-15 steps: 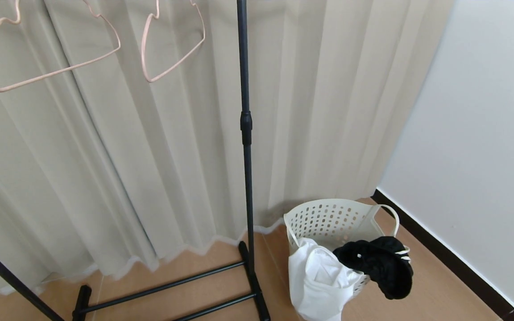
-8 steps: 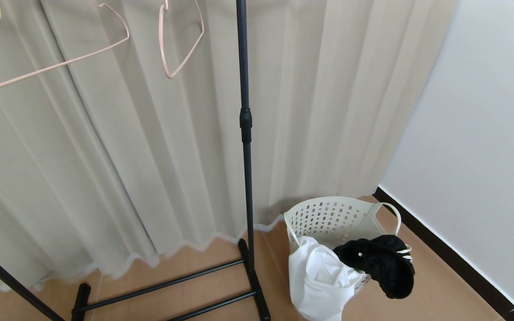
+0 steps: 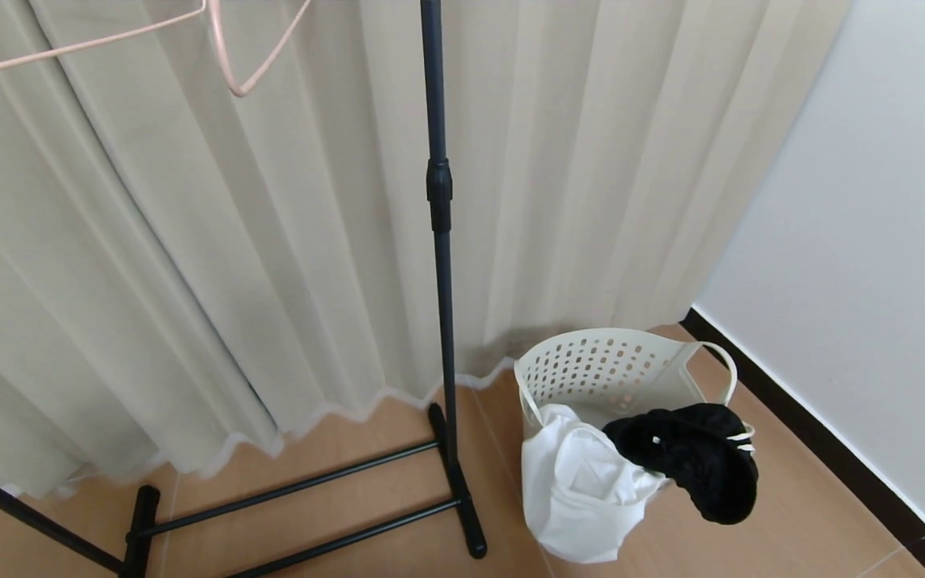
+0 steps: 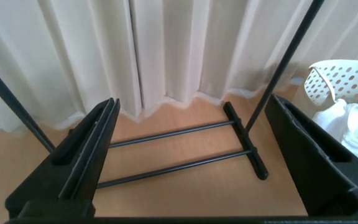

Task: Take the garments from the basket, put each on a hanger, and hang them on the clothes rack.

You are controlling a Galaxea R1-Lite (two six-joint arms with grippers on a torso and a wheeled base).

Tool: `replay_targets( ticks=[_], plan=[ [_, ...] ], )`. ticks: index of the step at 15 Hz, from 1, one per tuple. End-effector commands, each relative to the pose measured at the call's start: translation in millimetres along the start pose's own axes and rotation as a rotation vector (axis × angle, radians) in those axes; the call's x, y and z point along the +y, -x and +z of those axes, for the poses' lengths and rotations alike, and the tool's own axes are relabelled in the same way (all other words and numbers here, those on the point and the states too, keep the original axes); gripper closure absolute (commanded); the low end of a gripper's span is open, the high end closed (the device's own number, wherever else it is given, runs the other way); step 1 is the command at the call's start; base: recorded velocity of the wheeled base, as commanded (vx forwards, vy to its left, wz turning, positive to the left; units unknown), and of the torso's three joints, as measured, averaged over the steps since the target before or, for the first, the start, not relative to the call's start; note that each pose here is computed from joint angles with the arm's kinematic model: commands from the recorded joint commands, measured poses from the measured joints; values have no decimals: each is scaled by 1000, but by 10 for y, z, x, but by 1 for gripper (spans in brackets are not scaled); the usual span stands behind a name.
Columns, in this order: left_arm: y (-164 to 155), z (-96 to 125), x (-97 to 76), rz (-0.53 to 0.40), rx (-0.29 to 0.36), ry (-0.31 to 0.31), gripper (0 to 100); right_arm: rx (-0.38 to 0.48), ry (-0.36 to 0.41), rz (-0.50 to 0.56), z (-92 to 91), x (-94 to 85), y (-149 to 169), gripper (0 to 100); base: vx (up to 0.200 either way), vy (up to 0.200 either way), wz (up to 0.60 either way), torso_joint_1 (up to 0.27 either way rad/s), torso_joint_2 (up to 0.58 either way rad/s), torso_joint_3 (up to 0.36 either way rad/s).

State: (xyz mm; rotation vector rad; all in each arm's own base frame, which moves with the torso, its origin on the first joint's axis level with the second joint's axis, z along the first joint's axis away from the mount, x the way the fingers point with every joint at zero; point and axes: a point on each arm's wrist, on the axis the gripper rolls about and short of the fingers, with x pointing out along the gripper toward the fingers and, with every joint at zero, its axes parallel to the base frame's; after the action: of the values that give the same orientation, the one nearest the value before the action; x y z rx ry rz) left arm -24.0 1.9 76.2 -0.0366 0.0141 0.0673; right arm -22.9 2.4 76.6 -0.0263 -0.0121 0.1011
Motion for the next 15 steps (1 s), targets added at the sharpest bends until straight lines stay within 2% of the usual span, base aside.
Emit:
replay_targets(
  ticks=[1, 15],
  plan=[
    [-1, -1, 0, 1, 2, -1, 0, -1, 0, 1, 1, 0, 0, 0, 0, 0, 0, 7, 7, -193],
    [-1, -1, 0, 1, 2, -2, 0, -2, 19, 5, 1, 1, 0, 0, 0, 0, 0, 4, 2, -199]
  ],
)
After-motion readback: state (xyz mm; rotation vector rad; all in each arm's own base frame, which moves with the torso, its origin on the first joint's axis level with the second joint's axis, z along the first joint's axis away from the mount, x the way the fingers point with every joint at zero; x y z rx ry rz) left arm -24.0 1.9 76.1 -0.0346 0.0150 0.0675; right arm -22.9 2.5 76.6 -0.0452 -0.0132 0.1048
